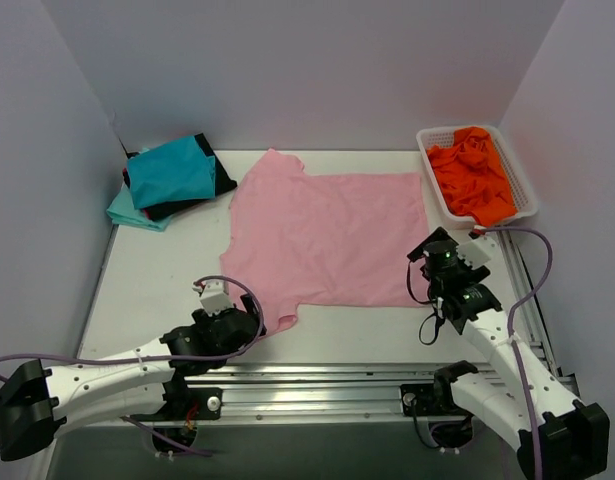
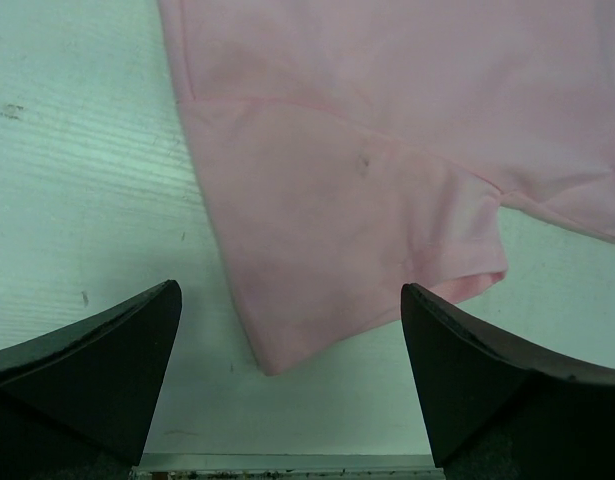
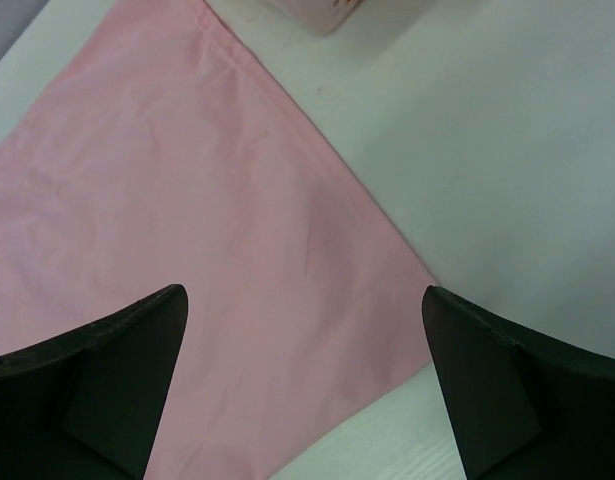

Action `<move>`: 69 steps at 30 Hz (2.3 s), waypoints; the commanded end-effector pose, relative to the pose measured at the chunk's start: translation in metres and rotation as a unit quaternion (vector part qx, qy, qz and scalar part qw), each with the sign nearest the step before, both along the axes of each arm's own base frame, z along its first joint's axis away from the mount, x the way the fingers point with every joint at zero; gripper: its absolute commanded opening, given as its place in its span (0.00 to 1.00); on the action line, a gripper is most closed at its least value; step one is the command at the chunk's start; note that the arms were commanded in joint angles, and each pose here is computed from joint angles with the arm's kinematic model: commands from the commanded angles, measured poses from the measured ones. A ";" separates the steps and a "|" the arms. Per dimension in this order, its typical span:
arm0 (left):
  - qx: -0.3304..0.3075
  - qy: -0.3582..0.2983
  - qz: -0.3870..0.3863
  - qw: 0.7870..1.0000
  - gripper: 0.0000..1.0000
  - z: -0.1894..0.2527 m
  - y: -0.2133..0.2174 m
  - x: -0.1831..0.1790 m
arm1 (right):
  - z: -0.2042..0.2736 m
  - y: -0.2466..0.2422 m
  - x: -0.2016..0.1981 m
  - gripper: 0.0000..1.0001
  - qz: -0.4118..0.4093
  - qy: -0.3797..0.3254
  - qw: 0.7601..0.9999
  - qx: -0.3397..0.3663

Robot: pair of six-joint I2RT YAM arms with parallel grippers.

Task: Fold and stack the t-shirts
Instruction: Flatten out the tshirt, then grap the side of the flattened tshirt closest away from the robot with both arms

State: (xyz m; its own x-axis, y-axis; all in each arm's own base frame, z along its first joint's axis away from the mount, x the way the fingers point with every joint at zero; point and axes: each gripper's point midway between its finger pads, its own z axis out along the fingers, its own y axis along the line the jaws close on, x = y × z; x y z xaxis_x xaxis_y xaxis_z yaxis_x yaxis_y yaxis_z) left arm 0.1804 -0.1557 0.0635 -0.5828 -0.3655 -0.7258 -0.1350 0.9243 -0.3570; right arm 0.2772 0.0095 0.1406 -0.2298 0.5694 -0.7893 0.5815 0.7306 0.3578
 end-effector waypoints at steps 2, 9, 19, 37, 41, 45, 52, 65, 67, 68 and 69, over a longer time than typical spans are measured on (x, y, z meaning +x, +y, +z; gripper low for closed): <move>-0.024 0.027 0.013 0.999 1.00 -0.003 -0.005 -0.007 | 0.007 0.001 0.014 1.00 0.032 -0.017 0.999 0.019; -0.017 0.051 0.016 0.998 0.93 -0.020 -0.002 -0.014 | -0.003 -0.008 0.017 1.00 0.022 0.000 1.000 0.018; -0.020 0.068 -0.004 0.997 0.75 -0.035 -0.023 -0.013 | -0.024 -0.022 0.012 1.00 0.013 0.019 0.999 0.042; -0.004 0.033 0.023 0.999 0.02 -0.015 -0.006 -0.004 | -0.059 -0.030 -0.028 0.98 -0.015 0.065 0.990 0.126; -0.005 0.027 0.023 0.999 0.02 -0.013 -0.007 -0.002 | -0.072 -0.025 -0.036 0.95 -0.021 0.082 0.986 0.142; 0.001 0.025 0.024 0.999 0.02 -0.013 -0.007 -0.001 | -0.088 -0.012 -0.041 0.91 -0.008 0.099 0.982 0.163; 0.004 0.015 0.027 1.000 0.02 -0.010 -0.008 0.004 | -0.114 -0.008 -0.043 0.85 -0.015 0.180 0.975 0.132; 0.003 0.005 0.037 0.999 0.02 -0.004 0.004 0.007 | -0.117 -0.028 -0.040 0.74 -0.075 0.220 0.969 0.079; 0.002 0.006 0.037 0.999 0.02 -0.004 0.005 0.007 | -0.117 -0.030 -0.041 0.72 -0.082 0.219 0.969 0.075; 0.002 0.006 0.037 0.999 0.02 -0.004 0.005 0.008 | -0.118 -0.031 -0.043 0.68 -0.087 0.221 0.969 0.073; 0.004 0.007 0.037 0.999 0.02 -0.005 0.005 0.007 | -0.119 -0.032 -0.043 0.64 -0.088 0.221 0.969 0.072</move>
State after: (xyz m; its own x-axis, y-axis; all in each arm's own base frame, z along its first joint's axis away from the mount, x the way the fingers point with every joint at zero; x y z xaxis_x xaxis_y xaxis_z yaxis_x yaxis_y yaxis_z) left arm 0.1814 -0.1517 0.0472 -0.5904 -0.3986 -0.7018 -0.2054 0.9151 -0.3469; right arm 0.2350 -0.0098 0.0117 -0.4578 0.7322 -0.5043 0.7806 0.6025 0.1663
